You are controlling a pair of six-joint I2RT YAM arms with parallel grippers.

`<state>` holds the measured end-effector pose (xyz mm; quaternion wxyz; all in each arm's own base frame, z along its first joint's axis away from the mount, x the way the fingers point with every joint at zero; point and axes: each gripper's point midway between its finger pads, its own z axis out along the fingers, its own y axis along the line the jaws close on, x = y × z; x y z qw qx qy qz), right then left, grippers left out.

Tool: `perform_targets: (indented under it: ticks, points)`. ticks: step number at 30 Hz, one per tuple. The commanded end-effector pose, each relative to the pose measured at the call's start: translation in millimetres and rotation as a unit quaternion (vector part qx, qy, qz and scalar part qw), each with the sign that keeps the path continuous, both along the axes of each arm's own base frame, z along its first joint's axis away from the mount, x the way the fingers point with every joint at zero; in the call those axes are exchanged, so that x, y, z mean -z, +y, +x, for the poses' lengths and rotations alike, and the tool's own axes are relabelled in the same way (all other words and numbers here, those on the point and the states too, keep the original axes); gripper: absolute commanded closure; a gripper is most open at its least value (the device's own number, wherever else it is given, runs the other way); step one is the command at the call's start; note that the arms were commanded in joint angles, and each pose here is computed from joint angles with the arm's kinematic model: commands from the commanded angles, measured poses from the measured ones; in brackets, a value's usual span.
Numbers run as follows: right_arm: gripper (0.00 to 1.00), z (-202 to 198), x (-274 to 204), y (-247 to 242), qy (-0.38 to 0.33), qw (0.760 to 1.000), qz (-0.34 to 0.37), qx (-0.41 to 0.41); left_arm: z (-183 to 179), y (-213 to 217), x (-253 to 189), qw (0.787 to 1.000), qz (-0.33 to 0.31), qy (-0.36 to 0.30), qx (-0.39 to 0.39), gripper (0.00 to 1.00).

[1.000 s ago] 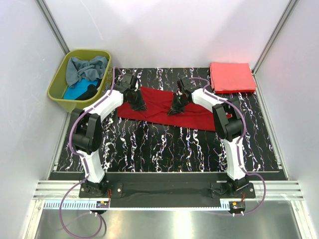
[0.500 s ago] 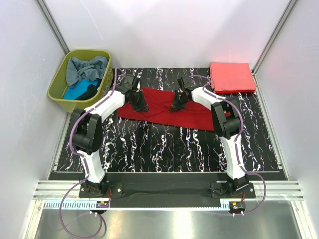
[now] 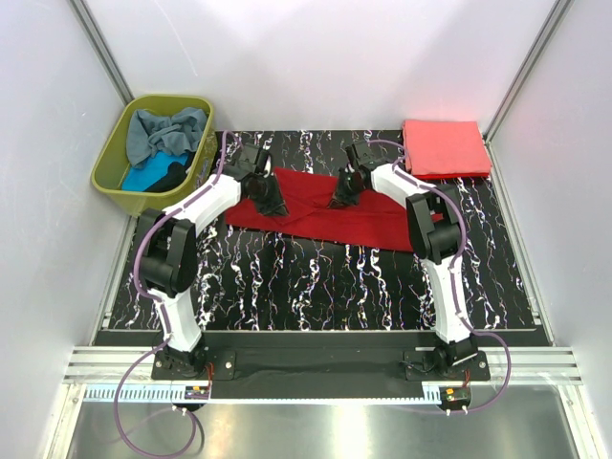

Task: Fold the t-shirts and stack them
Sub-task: Fold the tshirt

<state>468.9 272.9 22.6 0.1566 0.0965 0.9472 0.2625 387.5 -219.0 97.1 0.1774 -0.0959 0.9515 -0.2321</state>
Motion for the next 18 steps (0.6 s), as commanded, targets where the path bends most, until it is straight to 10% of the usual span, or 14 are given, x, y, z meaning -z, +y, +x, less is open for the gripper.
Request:
perform_targets:
  ticks: [1,8,18]
  points:
    - [0.98,-1.3,-49.6,-10.4,-0.036,0.999,0.011,-0.012,7.2,-10.5,-8.5,1.000,-0.019,-0.015,0.014,0.80]
    - [0.76,-27.6,-75.1,-104.4,-0.001,0.999,0.027,0.034,12.4,-13.5,11.9,1.000,-0.012,0.004,0.021,0.80]
    - [0.87,-55.5,-35.7,-233.7,0.048,0.990,-0.020,0.128,19.5,-13.1,23.4,1.000,0.000,0.009,0.014,0.81]
